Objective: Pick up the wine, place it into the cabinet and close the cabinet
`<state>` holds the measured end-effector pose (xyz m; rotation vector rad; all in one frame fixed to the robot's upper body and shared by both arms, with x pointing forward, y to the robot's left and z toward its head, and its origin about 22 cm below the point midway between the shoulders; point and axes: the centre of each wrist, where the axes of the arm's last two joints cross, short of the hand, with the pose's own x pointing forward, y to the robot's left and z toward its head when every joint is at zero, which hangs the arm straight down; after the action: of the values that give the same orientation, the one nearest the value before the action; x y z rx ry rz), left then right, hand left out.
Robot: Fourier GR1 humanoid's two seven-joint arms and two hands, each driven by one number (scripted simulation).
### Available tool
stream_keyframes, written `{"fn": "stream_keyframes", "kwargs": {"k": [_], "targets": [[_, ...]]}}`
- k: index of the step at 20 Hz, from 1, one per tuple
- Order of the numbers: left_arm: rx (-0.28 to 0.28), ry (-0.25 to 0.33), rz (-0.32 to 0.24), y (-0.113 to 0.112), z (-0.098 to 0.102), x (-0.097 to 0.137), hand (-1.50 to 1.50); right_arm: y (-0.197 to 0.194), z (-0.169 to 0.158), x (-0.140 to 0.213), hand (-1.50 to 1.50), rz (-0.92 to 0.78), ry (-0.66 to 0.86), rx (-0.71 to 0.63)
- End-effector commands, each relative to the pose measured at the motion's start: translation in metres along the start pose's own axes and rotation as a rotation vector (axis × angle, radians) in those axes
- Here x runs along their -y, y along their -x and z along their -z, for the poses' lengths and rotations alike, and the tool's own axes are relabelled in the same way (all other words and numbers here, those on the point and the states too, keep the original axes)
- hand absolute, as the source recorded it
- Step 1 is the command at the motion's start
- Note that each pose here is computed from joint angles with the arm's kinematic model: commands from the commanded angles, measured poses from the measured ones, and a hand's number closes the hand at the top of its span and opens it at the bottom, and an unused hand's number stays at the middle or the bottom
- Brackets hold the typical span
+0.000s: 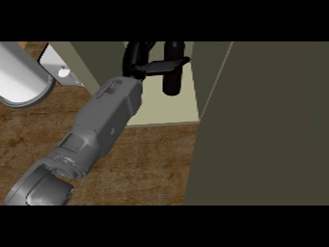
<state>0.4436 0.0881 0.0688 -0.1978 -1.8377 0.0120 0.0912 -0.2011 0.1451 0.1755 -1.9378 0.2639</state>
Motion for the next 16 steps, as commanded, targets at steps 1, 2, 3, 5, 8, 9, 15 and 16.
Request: {"fn": "stream_keyframes", "kwargs": {"k": [1, 2, 3, 5, 8, 9, 15, 16], "targets": [[-0.003, 0.004, -0.006, 0.0, -0.001, 0.006, -1.5, -0.053, -0.015, 0.001, -1.5, 0.111, -0.005, 0.025], [-0.016, 0.033, -0.044, 0.008, -0.008, 0.001, -1.5, -0.038, -0.008, 0.003, -1.5, 0.094, 0.027, 0.033], [-0.003, 0.022, -0.029, 0.006, -0.007, 0.003, -1.5, -0.044, -0.011, 0.0, -1.5, 0.097, -0.002, 0.018], [-0.015, 0.033, -0.035, -0.005, 0.001, 0.009, -1.5, -0.057, -0.016, 0.004, -1.5, 0.115, 0.017, 0.021], [-0.02, 0.048, -0.063, 0.009, -0.011, 0.001, -1.5, -0.055, -0.015, 0.005, -1.5, 0.096, 0.026, 0.011], [-0.012, 0.08, -0.099, 0.013, -0.017, 0.0, -1.5, -0.032, -0.009, 0.002, -1.5, 0.087, 0.048, 0.024], [-0.023, 0.118, -0.186, 0.026, -0.037, -0.004, -1.5, -0.053, -0.012, 0.008, -1.5, 0.07, 0.036, -0.004], [-0.04, 0.116, -0.188, 0.03, -0.045, -0.004, -1.5, -0.048, -0.013, 0.006, -1.5, 0.071, 0.04, 0.004]]}}
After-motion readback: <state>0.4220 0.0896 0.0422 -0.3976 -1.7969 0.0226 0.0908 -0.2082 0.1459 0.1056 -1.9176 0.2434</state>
